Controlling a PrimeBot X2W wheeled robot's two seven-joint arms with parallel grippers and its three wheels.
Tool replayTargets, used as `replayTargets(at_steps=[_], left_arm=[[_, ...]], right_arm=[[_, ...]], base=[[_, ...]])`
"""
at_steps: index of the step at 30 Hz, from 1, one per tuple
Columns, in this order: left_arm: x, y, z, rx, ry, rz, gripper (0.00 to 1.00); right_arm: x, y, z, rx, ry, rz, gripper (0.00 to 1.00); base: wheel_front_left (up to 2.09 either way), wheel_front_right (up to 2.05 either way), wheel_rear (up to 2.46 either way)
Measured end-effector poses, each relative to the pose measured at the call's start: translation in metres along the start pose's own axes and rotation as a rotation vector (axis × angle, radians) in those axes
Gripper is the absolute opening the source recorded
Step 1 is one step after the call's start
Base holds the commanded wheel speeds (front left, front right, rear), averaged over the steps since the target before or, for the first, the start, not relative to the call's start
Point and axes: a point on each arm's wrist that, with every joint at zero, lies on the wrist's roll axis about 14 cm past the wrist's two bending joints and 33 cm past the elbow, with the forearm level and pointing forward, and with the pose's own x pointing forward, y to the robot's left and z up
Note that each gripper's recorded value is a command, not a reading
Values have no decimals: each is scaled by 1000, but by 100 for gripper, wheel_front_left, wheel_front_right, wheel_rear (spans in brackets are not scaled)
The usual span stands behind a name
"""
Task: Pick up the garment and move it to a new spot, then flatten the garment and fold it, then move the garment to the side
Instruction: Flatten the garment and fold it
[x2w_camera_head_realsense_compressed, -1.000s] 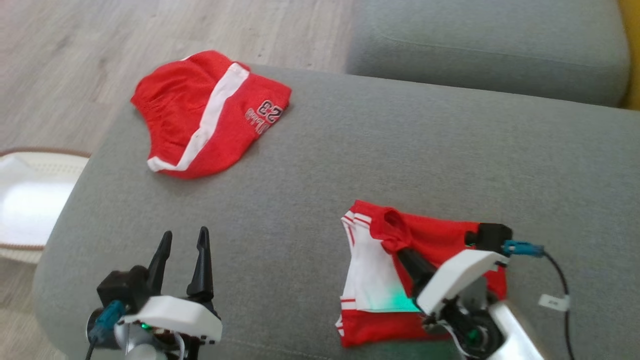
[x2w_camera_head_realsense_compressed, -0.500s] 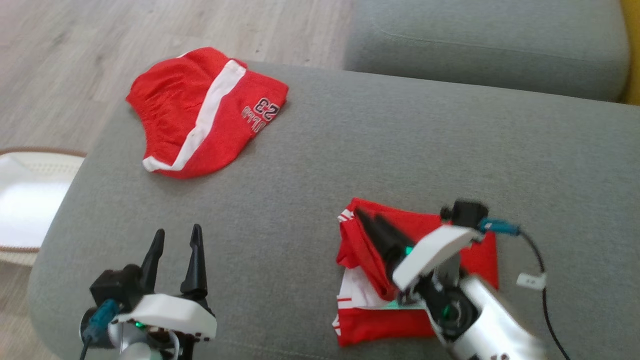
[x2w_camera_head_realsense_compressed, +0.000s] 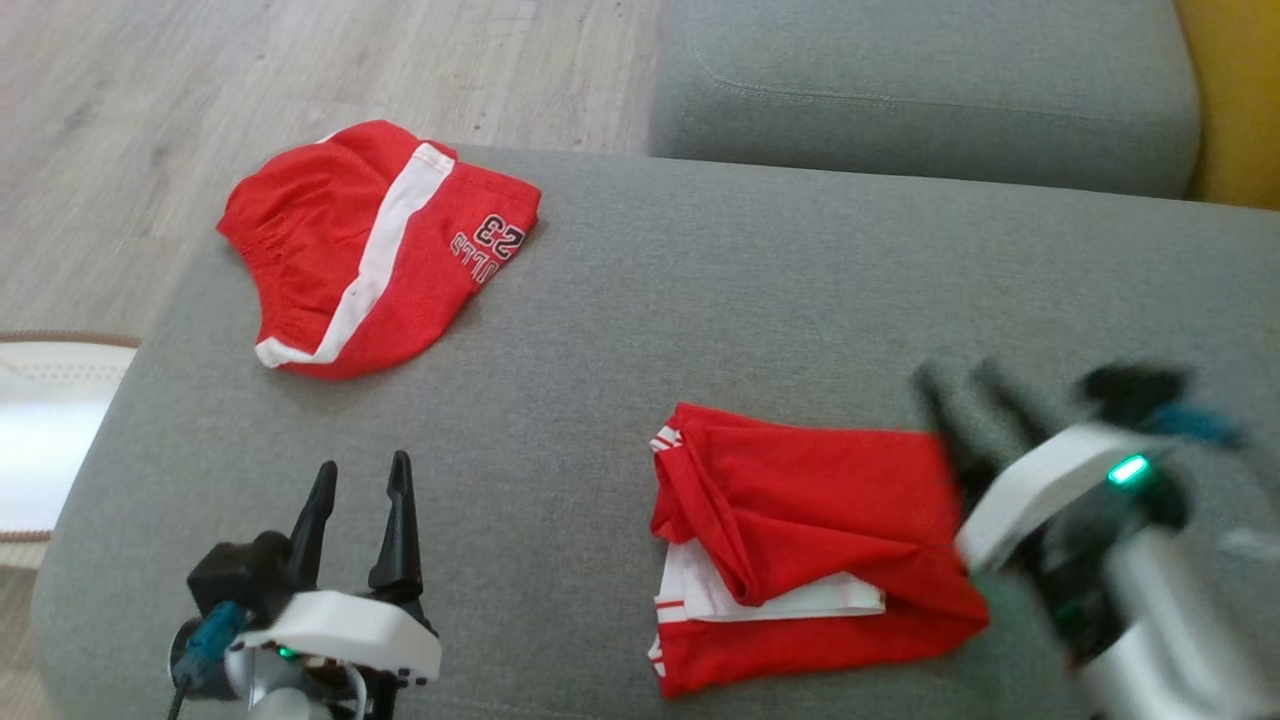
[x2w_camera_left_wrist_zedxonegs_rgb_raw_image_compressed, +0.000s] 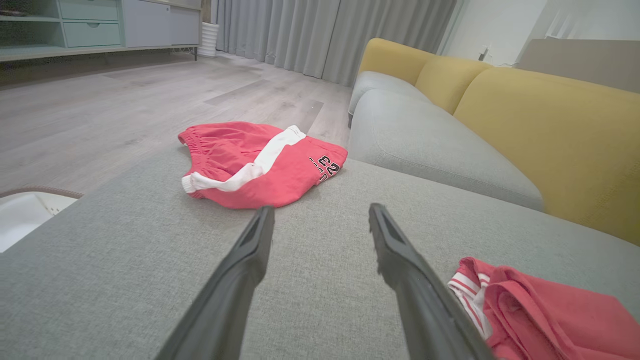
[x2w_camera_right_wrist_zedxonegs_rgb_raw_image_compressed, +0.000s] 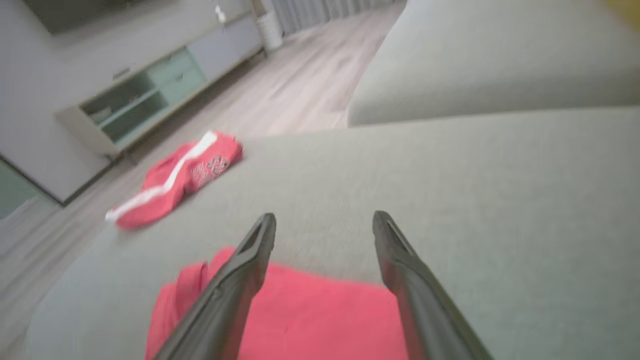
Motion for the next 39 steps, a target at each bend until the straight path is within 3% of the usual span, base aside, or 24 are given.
replayTargets(at_steps=[3, 4, 10, 18, 22, 25, 31, 32, 34, 39], left_arm=[[-2, 2, -1, 4, 2, 1, 100], [-2, 3, -1, 6, 3, 5, 100], [-7, 12, -4, 8, 12, 34, 100], [-8, 17, -7, 11, 24, 51, 100], [-6, 17, -7, 13, 24, 51, 100], [-5, 16, -7, 13, 25, 46, 100], [0, 9, -4, 13, 15, 26, 100], [1, 7, -3, 12, 10, 20, 100], [4, 4, 2, 10, -4, 9, 100], [12, -6, 7, 8, -20, -22, 100]], right_arm=[[-1, 24, -51, 11, 164, 36, 27], [-3, 32, -66, 18, 216, 48, 0], [-15, 89, -135, 36, 479, 178, 0], [-35, 139, -177, 93, 653, 323, 0], [-35, 173, -162, 212, 586, 420, 0], [-20, 183, -129, 296, 463, 451, 0], [1, 154, -67, 287, 217, 398, 0], [1, 141, -59, 268, 178, 373, 25], [1, 112, -38, 219, 90, 311, 100], [-13, 56, 23, 113, -143, 189, 100]], base=[[0, 0, 0], [0, 0, 0], [0, 0, 0], [0, 0, 0], [0, 0, 0], [0, 0, 0], [0, 0, 0], [0, 0, 0], [0, 0, 0], [0, 0, 0]])
